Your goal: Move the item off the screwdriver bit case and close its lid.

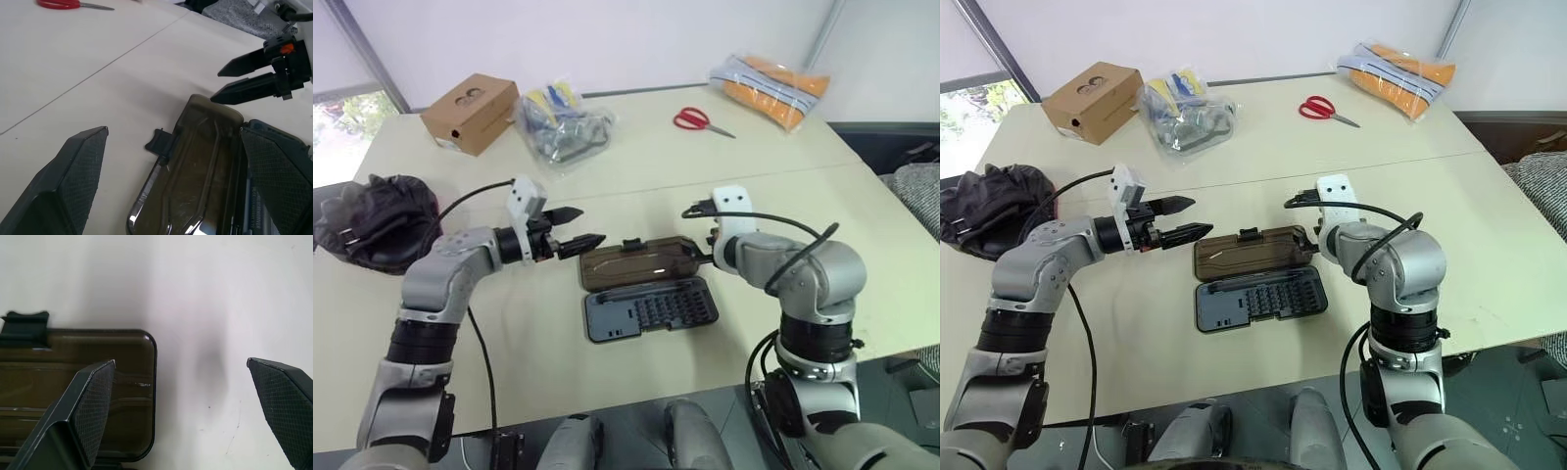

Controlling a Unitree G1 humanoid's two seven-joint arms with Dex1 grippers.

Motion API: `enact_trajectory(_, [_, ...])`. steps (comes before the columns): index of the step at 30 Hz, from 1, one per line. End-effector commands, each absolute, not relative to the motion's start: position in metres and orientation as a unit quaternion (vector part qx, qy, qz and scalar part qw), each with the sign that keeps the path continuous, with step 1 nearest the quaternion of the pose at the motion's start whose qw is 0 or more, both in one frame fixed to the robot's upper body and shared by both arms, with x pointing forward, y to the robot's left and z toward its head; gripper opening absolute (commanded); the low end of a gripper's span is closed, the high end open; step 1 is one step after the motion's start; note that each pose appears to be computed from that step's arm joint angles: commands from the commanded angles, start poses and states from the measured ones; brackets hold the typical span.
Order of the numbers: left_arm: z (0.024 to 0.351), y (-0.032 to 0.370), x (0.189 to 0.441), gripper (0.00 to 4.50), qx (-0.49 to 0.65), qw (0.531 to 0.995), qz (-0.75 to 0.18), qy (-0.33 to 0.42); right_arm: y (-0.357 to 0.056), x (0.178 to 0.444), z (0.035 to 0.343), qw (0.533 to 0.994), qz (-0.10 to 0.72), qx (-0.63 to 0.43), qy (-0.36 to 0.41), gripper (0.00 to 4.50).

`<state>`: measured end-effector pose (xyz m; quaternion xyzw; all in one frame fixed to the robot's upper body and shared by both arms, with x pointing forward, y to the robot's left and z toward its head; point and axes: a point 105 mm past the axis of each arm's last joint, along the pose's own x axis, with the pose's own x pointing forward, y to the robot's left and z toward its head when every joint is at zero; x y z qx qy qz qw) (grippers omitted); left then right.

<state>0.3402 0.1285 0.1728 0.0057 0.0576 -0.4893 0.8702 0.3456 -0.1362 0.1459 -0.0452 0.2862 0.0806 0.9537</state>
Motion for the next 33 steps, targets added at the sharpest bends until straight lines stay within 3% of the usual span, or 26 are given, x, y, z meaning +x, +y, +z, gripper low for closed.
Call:
enact_trajectory(1, [0.185, 0.125, 0.336, 4.50, 0.016, 0.864, -0.502, 0.031, -0.137, 0.345, 0.165, 0.963, 0.085, -0.039, 0.251, 4.46])
enact_trajectory(3, [0.185, 0.124, 0.334, 4.50, 0.018, 0.862, -0.506, 0.030, -0.138, 0.346, 0.171, 0.966, 0.088, -0.028, 0.241, 4.46])
enact_trajectory(6, [0.188, 0.121, 0.332, 3.67, 0.008, 0.858, -0.514, 0.025, -0.141, 0.345, 0.179, 0.970, 0.089, -0.029, 0.226, 4.50])
enact_trajectory(13, [0.184, 0.103, 0.303, 0.09, -0.002, 0.798, -0.600, 0.056, -0.135, 0.343, 0.205, 0.977, 0.148, -0.060, 0.141, 4.50])
enact_trajectory(17, [0.171, 0.095, 0.277, 0.04, 0.020, 0.736, -0.670, 0.098, -0.125, 0.339, 0.209, 0.968, 0.206, -0.107, 0.098, 4.50])
enact_trajectory(21, [0.153, 0.095, 0.269, 0.04, 0.032, 0.709, -0.692, 0.135, -0.123, 0.341, 0.201, 0.961, 0.230, -0.120, 0.099, 4.50])
enact_trajectory(27, [0.111, 0.098, 0.273, 0.04, 0.057, 0.707, -0.680, 0.184, -0.123, 0.355, 0.187, 0.946, 0.255, -0.148, 0.134, 4.50])
enact_trajectory(33, [0.083, 0.100, 0.278, 0.04, 0.089, 0.708, -0.672, 0.196, -0.109, 0.362, 0.187, 0.906, 0.342, -0.217, 0.125, 4.50])
